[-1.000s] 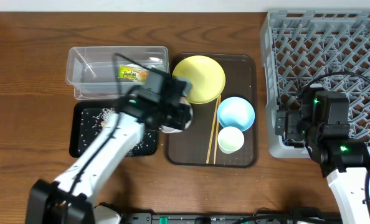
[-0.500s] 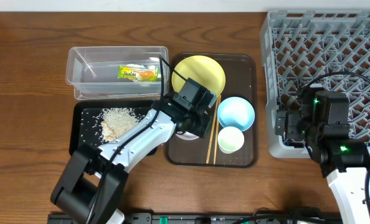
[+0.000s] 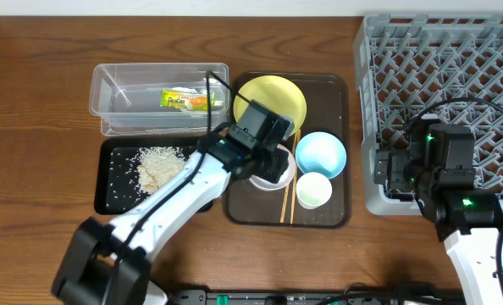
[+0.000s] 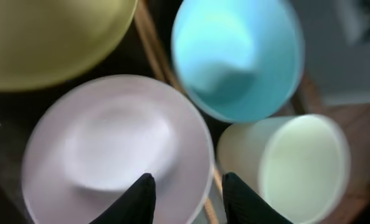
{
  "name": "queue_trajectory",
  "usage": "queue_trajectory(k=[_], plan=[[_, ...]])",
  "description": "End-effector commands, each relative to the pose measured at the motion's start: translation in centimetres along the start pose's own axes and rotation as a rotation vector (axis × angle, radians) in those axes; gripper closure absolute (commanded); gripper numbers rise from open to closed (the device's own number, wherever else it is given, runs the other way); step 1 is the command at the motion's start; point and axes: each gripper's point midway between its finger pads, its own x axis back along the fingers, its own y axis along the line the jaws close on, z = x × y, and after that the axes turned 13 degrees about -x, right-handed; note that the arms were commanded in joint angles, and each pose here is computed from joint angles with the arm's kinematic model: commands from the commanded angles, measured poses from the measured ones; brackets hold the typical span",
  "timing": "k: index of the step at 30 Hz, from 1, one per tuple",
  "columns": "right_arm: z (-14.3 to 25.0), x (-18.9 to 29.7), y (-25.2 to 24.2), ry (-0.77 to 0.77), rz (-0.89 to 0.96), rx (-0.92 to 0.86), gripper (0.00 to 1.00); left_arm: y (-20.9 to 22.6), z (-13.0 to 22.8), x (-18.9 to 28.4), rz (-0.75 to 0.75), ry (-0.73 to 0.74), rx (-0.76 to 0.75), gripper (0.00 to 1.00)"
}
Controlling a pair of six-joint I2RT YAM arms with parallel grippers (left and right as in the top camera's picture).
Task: Sort waste into correct bins and load items into the dishwasher rack
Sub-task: 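Grasp and lift the small white cup with the left gripper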
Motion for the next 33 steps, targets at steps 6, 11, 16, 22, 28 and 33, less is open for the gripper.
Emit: queue_trajectory(k=[6, 11, 16, 22, 28, 33], plan=[[-0.5, 0.3, 0.6, -0.012, -0.016, -0.003, 0.01, -2.9, 0.1, -0.8, 0.03, 0.021, -0.075, 0.6], [-0.5, 0.3, 0.6, -0.013, -0.017, -0.003, 0.01, -4.2, 2.2, -3.7, 0.052, 0.114, -0.097, 0.61], [-0.5, 0.3, 0.6, -0.012, -0.016, -0.003, 0.01, -4.9, 3.9, -5.5, 0.062, 0.18, -0.112, 0.67], [-0.5, 0.3, 0.6, -0.012, -0.016, -0.003, 0.01, -4.7, 3.6, -5.4, 0.06, 0.173, -0.107, 0.89], [-1.4, 0.3, 0.9, -0.05, -0.027, -0.004, 0.01, -3.3, 1.5, -1.9, 0.041, 0.085, -0.026, 0.94], [-2.9, 0.7, 3.2, -0.102, -0.156, 0.003, 0.01, -2.1, -2.3, 3.3, 0.141, -0.098, 0.063, 0.94]])
